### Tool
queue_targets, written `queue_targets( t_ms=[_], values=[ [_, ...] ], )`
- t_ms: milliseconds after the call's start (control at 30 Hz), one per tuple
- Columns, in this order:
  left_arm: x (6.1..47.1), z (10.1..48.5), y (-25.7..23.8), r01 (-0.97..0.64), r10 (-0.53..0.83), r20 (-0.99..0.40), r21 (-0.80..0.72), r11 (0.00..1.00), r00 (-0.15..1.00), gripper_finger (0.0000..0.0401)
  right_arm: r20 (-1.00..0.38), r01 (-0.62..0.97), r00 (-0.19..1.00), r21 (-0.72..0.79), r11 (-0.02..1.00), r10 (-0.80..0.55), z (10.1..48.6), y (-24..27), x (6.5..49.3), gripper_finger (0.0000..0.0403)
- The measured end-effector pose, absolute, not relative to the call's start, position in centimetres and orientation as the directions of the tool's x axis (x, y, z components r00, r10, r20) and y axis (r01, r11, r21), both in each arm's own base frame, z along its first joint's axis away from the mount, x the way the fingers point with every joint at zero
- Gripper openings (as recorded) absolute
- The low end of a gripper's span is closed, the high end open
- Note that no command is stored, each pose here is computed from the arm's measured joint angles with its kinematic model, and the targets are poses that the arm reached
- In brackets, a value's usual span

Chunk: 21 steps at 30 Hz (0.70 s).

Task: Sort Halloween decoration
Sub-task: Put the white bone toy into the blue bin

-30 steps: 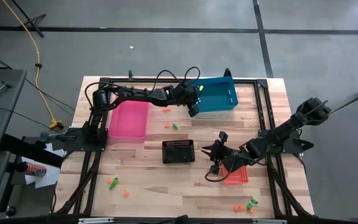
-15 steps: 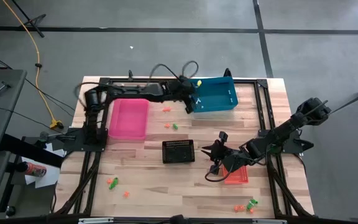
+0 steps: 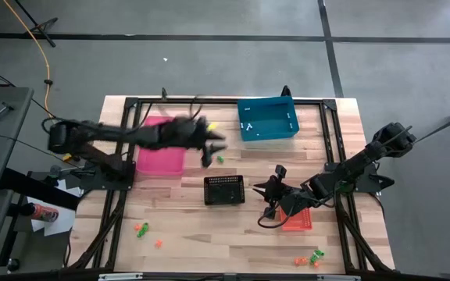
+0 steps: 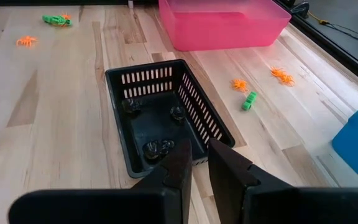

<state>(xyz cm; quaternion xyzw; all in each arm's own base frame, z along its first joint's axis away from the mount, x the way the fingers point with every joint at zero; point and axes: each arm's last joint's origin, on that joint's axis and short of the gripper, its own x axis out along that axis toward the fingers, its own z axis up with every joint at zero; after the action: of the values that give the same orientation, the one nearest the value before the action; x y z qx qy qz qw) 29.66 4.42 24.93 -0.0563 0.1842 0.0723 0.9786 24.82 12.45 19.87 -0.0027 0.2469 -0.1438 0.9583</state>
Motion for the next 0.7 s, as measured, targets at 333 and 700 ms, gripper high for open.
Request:
queue_targets(
  t_ms=[333, 700],
  values=[
    [21.8, 19.7, -2.2, 0.042, -0.048, -0.066, -0.086, 0.995, 0.997, 0.0144, -0.446, 0.312, 0.843, -0.052, 0.949, -0.302, 20.2, 11.6, 25.5, 0.0049],
    [20.7, 19.9, -3.6, 0.061, -0.06, -0.03, 0.05, 0.997, 0.998, 0.0144, -0.401, 0.39, 0.844, 0.002, 0.921, -0.356, 20.7, 9.5, 26.7, 0.0049]
  ],
)
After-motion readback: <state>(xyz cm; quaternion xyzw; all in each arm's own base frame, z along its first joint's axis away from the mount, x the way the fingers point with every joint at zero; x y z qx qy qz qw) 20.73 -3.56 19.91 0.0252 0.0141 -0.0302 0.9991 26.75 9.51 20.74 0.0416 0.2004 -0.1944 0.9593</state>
